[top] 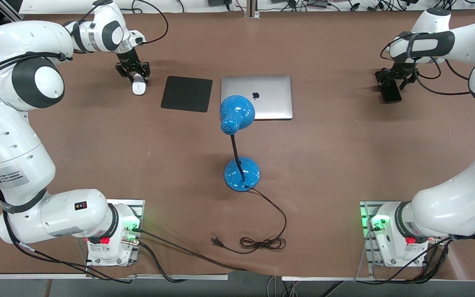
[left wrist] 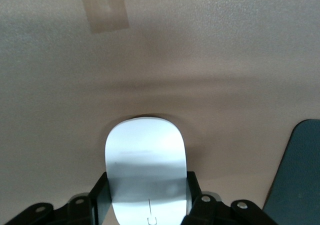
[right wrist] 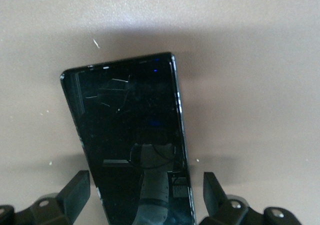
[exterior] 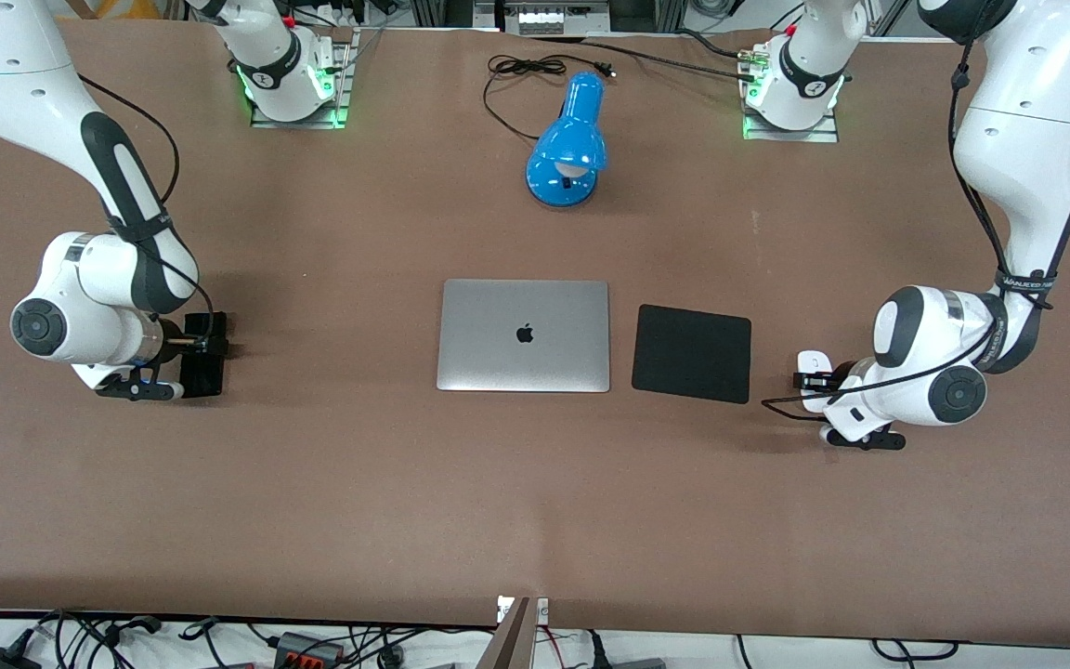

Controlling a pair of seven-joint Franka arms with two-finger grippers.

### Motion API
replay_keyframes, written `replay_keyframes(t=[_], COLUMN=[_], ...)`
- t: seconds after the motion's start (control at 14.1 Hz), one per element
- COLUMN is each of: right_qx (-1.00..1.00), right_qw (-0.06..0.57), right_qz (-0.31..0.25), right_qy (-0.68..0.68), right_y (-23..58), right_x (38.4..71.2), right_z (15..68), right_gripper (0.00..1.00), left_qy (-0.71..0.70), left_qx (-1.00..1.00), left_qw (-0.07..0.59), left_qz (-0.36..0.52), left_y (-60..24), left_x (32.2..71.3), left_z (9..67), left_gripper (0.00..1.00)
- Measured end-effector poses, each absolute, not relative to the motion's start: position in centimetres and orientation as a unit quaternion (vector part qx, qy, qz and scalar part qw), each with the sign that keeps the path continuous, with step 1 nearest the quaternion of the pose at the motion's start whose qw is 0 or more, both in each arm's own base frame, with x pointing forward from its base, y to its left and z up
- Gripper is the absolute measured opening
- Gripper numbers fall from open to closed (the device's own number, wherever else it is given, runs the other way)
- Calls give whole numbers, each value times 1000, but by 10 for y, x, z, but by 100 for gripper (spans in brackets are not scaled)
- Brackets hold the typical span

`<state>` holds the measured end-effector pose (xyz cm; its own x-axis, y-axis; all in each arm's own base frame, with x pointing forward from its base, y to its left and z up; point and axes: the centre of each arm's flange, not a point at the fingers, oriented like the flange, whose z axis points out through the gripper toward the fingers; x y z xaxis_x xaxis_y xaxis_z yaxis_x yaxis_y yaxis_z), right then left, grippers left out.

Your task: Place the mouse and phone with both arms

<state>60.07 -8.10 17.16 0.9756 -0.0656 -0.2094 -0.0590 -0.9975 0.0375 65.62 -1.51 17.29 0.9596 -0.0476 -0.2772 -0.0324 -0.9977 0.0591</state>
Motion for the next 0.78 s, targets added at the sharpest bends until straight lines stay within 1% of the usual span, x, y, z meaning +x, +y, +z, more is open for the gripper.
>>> replay_keyframes(t=[0.28, 0.5, 0.57, 0.64, 0.78], right_qx=[994, 994, 994, 994, 994], right_qw=[15, 15, 15, 15, 15], right_qz=[-102, -102, -101, -101, -101], right_qy=[-29, -29, -29, -29, -29], right_y=[-80, -80, -80, -80, -80], right_x=[601, 601, 602, 603, 603], right_z=[162, 162, 163, 167, 167], right_gripper=[100, 100, 90, 83, 82], left_qy=[-32, -46, -50, -56, -65], left_qx=[988, 982, 982, 982, 982], left_qw=[31, 45, 46, 46, 41], left_qz=[-147, -176, -176, -173, -172], left_y=[-28, -106, -134, -159, -194], left_x=[654, 641, 636, 632, 623], left_z=[175, 200, 210, 217, 218], left_gripper=[62, 62, 62, 62, 62])
